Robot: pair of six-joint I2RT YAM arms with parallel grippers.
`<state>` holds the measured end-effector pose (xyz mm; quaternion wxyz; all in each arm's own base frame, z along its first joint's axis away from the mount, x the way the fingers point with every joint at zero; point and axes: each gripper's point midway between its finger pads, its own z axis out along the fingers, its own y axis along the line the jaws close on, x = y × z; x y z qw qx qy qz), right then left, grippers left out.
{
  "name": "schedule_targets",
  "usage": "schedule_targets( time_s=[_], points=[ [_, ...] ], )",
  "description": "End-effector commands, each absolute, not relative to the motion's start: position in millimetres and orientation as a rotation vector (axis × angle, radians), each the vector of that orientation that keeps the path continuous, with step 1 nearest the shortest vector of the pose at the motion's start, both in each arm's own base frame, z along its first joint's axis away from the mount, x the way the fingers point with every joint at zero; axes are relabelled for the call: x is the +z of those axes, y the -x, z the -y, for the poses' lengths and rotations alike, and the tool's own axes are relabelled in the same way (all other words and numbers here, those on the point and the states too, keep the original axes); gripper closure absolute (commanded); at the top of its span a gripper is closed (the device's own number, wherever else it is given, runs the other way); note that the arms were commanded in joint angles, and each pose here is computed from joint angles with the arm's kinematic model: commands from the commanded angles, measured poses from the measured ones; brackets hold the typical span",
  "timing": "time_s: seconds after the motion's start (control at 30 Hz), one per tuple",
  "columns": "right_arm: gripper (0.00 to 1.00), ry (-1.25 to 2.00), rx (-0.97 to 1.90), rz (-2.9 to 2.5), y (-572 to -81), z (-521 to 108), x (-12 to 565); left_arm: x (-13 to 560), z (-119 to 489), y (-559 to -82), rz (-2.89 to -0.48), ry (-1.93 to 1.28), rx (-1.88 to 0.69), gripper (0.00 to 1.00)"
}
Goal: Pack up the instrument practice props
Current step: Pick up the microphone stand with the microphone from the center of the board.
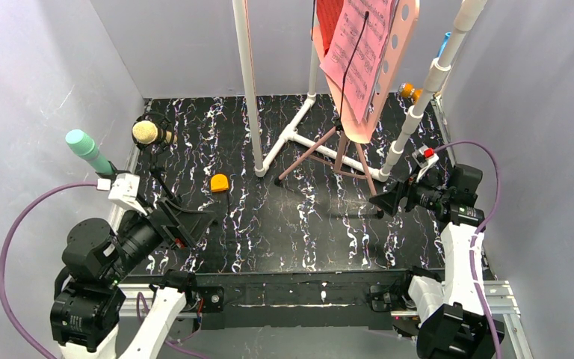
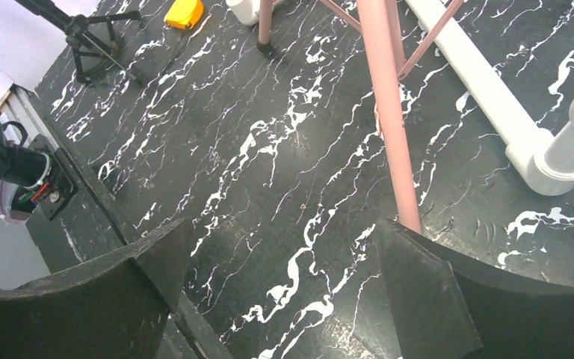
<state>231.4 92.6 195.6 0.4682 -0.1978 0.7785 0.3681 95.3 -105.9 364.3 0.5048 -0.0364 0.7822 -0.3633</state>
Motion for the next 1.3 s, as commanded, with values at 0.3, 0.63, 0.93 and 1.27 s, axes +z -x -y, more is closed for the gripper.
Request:
schedule_targets(
  time_s=[0.3, 0.63, 0.93, 1.27],
  points=[
    [0.00, 0.572, 0.797, -1.843, -239.2, -86.6, 203.3, 363.3, 81.2, -103.4, -1.915, 0.142, -0.693, 0.00],
    [0.00, 0.565, 0.799, -1.864, -244.2, -88.7, 197.5, 382.8, 55.2, -99.7, -1.896, 0.235, -0.553, 0.00],
    [0.00, 0.585, 0.763, -1.887, -245.8, -91.0, 191.9, 370.7, 29.4, -120.8, -1.947, 0.381, -0.381, 0.00],
    [0.00, 0.567, 0.746, -1.910, -250.9, -87.3, 187.3, 329.1, 19.3, -171.0, -2.009, 0.276, -0.189, 0.00]
  ],
)
